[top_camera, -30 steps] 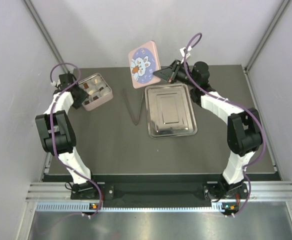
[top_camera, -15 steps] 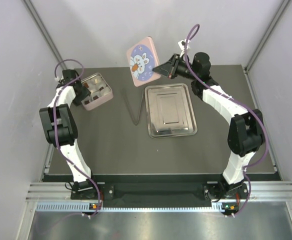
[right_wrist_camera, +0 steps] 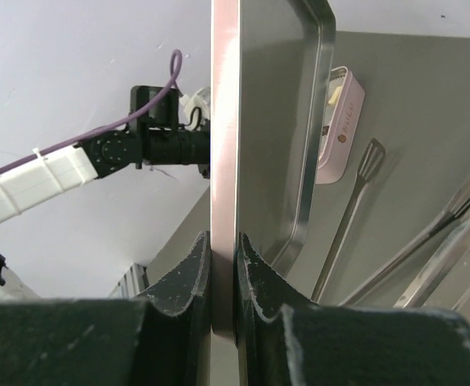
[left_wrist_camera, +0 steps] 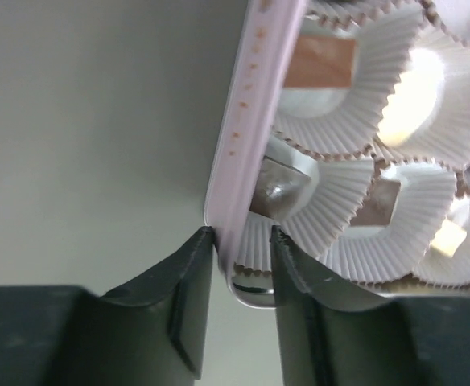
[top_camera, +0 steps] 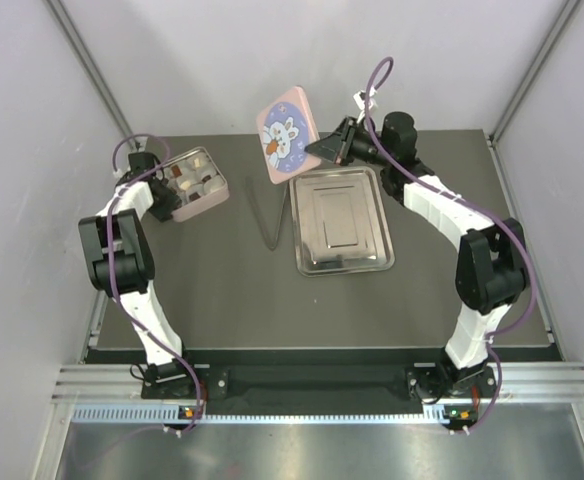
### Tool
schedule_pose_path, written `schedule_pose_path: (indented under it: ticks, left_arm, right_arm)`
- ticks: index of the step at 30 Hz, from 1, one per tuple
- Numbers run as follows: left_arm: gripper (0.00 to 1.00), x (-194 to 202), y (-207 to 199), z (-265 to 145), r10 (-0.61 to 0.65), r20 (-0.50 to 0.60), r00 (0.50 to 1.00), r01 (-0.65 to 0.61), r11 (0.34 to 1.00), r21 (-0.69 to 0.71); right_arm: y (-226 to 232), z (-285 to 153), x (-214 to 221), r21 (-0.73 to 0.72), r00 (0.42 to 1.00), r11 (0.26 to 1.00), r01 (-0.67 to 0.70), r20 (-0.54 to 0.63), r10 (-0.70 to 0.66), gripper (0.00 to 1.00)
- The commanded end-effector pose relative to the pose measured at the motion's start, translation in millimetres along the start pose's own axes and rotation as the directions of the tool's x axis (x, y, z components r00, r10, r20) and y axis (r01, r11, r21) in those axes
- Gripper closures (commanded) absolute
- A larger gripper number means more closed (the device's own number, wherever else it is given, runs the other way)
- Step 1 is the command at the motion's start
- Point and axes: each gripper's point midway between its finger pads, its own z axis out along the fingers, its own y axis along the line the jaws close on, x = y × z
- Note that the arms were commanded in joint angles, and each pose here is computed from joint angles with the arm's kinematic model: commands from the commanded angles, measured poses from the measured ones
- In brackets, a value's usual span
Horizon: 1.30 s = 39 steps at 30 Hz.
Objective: Pack the chocolate
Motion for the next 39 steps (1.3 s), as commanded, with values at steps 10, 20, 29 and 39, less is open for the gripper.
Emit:
schedule_pose_path:
  ticks: [10,20,29,39]
  left_arm:
    - [0.68,31.8,-7.7,-44.9,0.036,-0.041,0.999,-0.032,0.995,0.09]
    - [0.43,30.5,0.5,-83.3,0.053,-0.001,0.999,-0.053,0.995,0.083]
    - [0.32,-14.4,-84.6,-156.3,0.113,0.117,0.987,-0.155,0.869,0.471]
    - [0.28,-17.5,-126.7,-196.5,0.126,0.101,0.987,-0.158,0.62,0.769]
  right_arm:
    - [42.4,-1.4,-5.3,-0.055,0.996,0.995,0.082,0.039,-0.08,1.0]
    - [51.1,39.2,28.4,-0.12,1.0,0.993,-0.005,0.005,0.005,1.0]
    - [69.6,94.0,43.8,-0.356,0.984,0.918,-0.175,-0.035,0.174,1.0]
    - [80.1,106.2,31.0,-0.481,0.977,0.852,-0.207,-0.063,0.202,1.0]
